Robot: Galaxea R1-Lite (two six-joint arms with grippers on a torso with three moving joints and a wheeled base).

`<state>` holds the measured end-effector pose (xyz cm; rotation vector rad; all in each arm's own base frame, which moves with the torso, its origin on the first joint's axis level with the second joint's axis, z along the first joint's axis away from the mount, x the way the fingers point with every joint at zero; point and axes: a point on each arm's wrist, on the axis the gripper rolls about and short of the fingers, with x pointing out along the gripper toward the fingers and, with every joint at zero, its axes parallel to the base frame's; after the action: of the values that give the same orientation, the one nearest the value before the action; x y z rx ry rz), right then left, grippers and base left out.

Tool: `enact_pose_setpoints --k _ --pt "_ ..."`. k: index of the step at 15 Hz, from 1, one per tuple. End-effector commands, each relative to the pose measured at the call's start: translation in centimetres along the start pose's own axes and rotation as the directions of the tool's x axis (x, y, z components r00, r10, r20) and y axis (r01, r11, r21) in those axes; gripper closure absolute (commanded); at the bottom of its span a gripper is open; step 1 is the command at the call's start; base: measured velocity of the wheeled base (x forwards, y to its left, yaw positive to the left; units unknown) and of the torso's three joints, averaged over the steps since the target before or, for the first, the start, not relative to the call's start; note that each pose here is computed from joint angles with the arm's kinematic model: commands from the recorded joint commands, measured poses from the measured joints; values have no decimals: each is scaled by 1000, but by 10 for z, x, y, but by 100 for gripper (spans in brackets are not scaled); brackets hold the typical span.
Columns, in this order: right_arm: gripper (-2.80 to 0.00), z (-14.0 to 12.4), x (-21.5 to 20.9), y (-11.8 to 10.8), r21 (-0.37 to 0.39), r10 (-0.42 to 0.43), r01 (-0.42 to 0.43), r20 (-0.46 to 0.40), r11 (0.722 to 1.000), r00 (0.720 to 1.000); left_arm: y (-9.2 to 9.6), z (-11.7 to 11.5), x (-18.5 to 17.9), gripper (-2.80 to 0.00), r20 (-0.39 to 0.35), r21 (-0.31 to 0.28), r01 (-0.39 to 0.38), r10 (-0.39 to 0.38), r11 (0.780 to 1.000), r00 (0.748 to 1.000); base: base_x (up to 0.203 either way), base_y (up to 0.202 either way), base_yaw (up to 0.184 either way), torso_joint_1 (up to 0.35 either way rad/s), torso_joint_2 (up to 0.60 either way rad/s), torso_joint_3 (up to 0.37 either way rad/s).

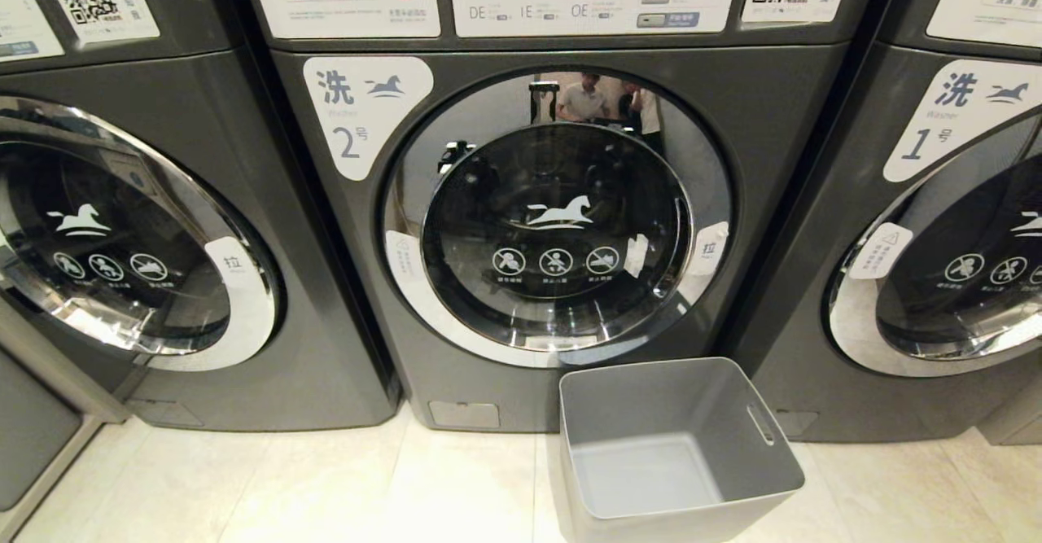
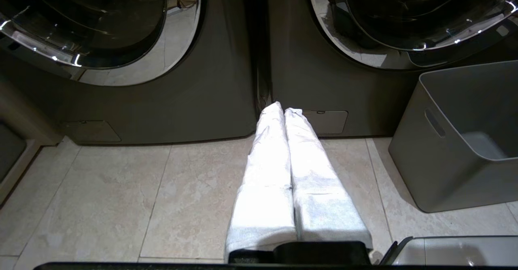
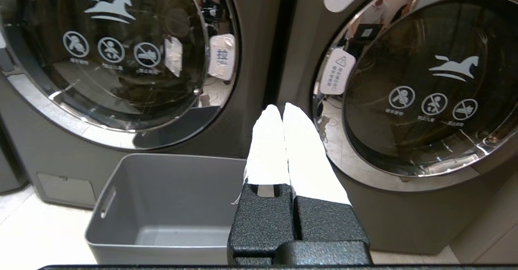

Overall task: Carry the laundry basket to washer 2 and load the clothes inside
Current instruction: Press the washing machine switch

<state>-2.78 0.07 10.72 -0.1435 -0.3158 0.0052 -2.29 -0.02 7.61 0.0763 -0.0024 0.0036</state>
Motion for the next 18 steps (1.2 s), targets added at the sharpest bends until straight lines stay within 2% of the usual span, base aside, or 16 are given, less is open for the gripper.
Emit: enact_pose_setpoints --k 1,18 --pt "0 -11 1 2 0 6 -6 -40 1000 999 0 -1 0 0 -3 11 1 -1 1000 1000 1 -172 0 2 2 -2" --pt "0 -11 1 2 2 6 -6 -40 1000 999 0 -1 0 0 -7 13 1 -1 1000 1000 0 -195 1 3 1 2"
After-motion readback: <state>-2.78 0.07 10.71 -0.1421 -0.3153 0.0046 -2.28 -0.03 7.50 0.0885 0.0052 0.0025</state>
